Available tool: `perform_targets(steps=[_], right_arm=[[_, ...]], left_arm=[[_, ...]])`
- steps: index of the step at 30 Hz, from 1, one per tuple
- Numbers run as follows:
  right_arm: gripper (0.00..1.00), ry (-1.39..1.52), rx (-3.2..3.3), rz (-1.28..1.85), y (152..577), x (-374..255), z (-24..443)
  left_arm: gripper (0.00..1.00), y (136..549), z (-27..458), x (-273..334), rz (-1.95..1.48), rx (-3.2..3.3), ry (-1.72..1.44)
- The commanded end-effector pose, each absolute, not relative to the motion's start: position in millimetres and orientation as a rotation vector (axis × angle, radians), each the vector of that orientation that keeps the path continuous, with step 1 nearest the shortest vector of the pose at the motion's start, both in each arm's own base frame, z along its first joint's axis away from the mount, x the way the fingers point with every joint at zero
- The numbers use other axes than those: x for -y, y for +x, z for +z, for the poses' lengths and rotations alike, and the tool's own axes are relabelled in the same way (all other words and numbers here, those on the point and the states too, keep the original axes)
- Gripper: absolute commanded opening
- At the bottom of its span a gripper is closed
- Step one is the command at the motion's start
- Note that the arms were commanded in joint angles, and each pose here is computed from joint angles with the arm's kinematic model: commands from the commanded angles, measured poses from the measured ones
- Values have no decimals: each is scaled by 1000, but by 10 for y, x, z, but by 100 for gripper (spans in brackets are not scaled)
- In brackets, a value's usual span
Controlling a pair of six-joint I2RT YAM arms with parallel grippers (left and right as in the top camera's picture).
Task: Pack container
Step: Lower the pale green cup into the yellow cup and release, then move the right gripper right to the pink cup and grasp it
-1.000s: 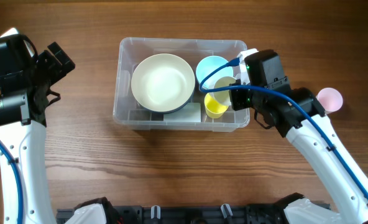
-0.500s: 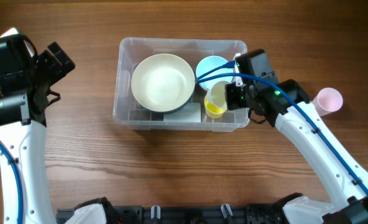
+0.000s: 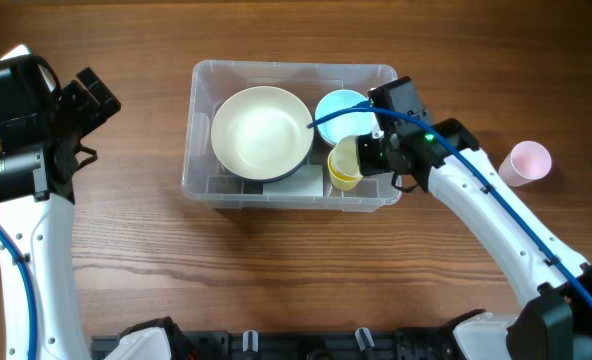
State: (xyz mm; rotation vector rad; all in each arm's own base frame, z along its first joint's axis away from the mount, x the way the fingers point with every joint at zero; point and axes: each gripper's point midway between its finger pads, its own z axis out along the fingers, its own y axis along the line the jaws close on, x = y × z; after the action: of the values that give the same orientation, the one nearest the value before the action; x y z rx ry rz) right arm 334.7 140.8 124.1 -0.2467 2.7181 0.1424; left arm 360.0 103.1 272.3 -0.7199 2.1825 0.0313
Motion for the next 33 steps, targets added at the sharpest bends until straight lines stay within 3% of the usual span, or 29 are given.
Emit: perform_targets(steps=[1,4,11,15,21,33], right_arm=[[39,-238,-2683,177,3434,-1489,1333],[57,-239,-2664,184,3472,-1506,1369],[58,-237,-2581,176,3649,-1511,1771],[56,1,-2553,150,3738,-1214,2237],[55,275,-2581,69,3699,-448,2546],[53,946,-2484,-119,3297,1508,2479]], left_arm=[[100,3602,2784,-1029,15,-2166,-725],[100,3602,2784,-1029,15,-2166,-725],[100,3602,2784,-1029,15,-2166,-725],[100,3602,2784,-1029,15,-2166,-725],[100,3602,2784,-1029,15,-2166,-725],[100,3602,2784,-1029,15,-2166,-725]])
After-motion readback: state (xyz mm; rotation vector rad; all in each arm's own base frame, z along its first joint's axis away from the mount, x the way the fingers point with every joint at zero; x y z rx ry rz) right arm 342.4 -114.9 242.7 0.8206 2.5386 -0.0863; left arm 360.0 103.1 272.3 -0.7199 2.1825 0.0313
